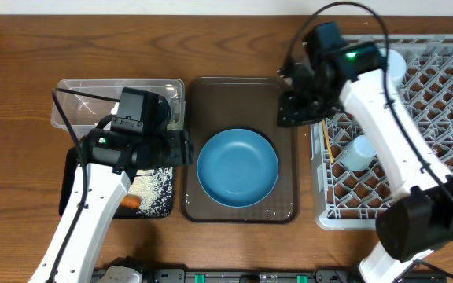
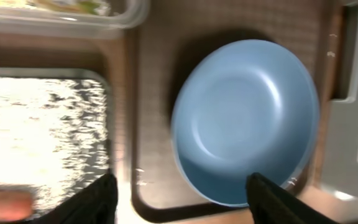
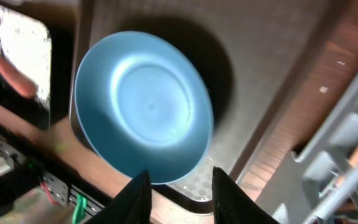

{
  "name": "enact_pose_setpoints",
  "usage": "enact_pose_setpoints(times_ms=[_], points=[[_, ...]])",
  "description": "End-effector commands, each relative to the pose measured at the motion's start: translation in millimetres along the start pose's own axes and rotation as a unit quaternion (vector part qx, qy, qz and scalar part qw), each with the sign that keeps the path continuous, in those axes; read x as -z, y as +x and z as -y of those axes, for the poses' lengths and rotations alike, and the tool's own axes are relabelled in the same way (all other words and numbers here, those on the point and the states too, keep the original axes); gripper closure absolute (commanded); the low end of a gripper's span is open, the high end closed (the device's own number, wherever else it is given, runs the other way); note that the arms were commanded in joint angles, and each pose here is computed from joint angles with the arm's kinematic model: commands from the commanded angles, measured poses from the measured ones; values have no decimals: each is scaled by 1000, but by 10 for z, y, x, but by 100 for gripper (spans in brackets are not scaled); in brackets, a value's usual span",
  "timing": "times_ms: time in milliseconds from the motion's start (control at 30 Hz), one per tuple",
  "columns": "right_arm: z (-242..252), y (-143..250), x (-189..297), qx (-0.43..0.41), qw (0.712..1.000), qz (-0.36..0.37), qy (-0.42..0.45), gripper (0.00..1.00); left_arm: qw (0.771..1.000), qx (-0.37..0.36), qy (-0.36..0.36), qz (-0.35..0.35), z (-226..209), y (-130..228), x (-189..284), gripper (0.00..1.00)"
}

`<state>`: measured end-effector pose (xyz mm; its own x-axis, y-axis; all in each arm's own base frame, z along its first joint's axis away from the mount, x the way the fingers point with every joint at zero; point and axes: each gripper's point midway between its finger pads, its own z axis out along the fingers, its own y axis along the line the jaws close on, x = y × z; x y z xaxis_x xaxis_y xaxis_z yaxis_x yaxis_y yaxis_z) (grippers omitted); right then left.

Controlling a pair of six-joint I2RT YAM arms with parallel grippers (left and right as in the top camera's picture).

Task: Sort waste into correct bins and load items into the dishwasher rack
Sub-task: 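Move the right gripper back over the blue plate's right rim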

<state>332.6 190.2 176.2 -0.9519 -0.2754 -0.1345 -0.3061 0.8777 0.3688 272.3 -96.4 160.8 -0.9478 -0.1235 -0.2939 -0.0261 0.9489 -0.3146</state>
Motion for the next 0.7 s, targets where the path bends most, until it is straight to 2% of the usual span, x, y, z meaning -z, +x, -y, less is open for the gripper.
enact_pose_setpoints(times_ms=[0,100,133,167,200,267,433,467,567,667], points=[[-137,10,-57,4,1000,0,27,70,999,1,-45,14,-158,-51,30,28],[-150,49,-102,-1,998,-2,69,86,999,2,-48,6,-171,-12,32,21],[-169,63,-116,0,997,-3,79,97,999,3,-49,3,-176,4,31,19],[-187,73,-129,1,996,-3,86,99,999,3,-49,1,-179,11,31,19],[-209,80,-142,2,996,-2,93,99,999,4,-50,0,-181,18,32,19],[-229,77,-159,-2,994,5,113,99,999,4,-51,-4,-187,36,32,10],[-204,35,-159,-10,985,30,169,99,999,4,-51,-4,-187,37,32,5],[-211,44,-161,-7,985,29,173,98,999,4,-51,-4,-187,37,33,5],[-211,107,-166,-6,984,17,176,85,999,4,-51,-4,-187,37,33,4],[-165,198,-197,-9,983,-1,182,63,999,4,-51,-4,-187,37,33,4]])
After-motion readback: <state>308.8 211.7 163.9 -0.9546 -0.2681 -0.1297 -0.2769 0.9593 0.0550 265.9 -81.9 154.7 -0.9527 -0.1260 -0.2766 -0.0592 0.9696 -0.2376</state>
